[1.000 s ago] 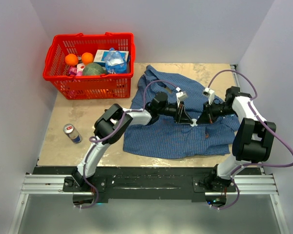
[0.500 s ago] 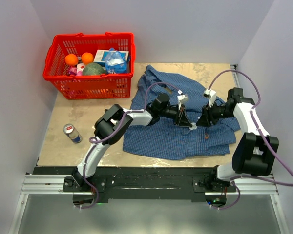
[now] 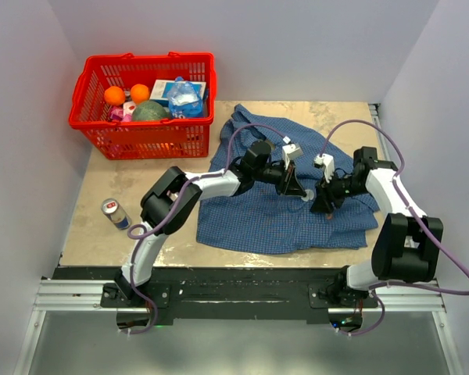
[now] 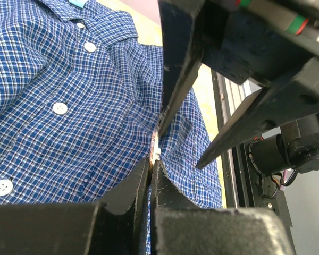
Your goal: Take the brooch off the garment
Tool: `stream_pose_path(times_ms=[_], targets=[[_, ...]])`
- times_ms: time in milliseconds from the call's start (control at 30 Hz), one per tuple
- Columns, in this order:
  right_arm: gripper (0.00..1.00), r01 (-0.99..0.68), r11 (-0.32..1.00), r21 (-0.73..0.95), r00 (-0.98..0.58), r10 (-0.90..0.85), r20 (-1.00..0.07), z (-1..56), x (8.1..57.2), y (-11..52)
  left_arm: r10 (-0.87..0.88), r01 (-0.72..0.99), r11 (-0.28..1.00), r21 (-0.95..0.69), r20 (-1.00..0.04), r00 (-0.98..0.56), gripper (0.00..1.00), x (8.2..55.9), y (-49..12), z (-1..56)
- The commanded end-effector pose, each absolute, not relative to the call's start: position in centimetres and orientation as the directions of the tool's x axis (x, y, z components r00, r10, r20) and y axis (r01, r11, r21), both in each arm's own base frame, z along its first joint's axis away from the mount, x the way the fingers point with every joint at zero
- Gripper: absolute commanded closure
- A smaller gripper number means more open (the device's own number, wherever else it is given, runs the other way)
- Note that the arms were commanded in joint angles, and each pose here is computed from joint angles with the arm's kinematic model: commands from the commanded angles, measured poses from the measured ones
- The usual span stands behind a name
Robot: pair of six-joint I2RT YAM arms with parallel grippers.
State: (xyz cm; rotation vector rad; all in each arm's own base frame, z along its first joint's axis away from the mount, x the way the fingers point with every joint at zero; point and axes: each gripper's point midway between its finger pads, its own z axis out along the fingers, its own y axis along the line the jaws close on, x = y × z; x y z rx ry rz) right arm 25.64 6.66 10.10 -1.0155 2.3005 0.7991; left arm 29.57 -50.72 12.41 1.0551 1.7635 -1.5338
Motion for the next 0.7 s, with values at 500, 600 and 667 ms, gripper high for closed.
stream_pose_path(times_ms=[500,600,667], targets=[[0.52,-0.780,0.554,0.291,-0.570,-0.435,-0.697,12.2,28.6,7.4,0.167,0.892,-0.024,-0.451,-0.882,-0.441,1.00,29.7,-49.9,15.6],[0.52,-0.781,0.556,0.286,-0.564,-0.430,-0.705,12.4,29.2,7.4,0.166,0.896,-0.032,-0.443,-0.886,-0.433,1.00,29.7,-49.8,15.7],[0.52,-0.778,0.557,0.292,-0.565,-0.416,-0.712,12.5,29.5,7.5,0.168,0.896,-0.038,-0.443,-0.887,-0.431,1.00,29.6,-49.8,15.7]])
